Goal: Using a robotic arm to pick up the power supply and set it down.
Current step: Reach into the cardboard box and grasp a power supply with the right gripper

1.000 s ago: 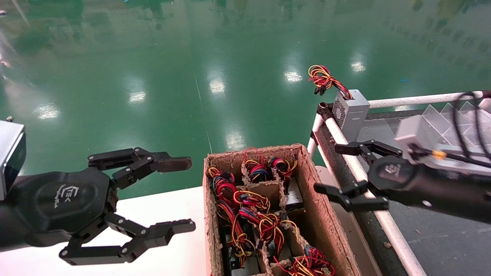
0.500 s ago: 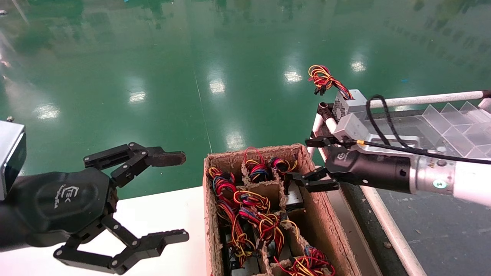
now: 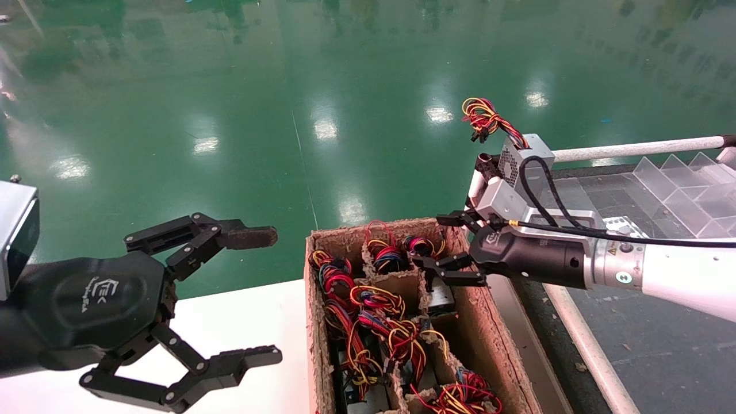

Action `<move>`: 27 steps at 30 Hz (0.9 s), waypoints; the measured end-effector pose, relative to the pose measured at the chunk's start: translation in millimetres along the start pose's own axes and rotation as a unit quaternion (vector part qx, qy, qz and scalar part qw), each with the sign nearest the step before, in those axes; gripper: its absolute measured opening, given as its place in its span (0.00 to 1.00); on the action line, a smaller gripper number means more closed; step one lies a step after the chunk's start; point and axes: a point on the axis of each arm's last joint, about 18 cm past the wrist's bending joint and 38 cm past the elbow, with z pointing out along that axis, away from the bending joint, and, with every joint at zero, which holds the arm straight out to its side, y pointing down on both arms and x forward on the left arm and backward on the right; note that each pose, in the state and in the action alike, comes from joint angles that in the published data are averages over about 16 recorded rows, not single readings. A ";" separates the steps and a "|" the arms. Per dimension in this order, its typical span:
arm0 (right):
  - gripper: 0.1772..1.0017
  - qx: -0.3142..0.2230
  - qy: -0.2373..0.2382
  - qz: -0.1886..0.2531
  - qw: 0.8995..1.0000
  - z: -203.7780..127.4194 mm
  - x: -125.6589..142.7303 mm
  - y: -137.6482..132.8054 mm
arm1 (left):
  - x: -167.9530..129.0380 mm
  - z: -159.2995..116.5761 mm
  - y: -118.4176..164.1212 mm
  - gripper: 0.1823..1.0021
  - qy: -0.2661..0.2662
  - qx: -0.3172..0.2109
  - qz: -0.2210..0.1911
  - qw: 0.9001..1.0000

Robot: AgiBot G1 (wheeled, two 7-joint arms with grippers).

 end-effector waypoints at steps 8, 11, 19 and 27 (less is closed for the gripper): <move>0.66 -0.001 -0.001 -0.010 1.000 8.4 -3.7 7.6 | 0.0 0.0 0.0 1.00 0.000 0.000 0.000 1.000; 0.58 -0.003 -0.001 -0.013 1.000 10.2 -4.8 9.5 | 0.0 0.0 0.0 1.00 0.000 0.000 0.000 1.000; 0.35 -0.002 0.000 -0.015 1.000 10.6 -5.3 11.7 | 0.0 0.0 0.0 1.00 0.000 0.000 0.000 1.000; 0.20 0.006 0.006 -0.012 1.000 6.0 -3.7 11.5 | 0.0 0.0 0.0 1.00 0.000 0.000 0.000 1.000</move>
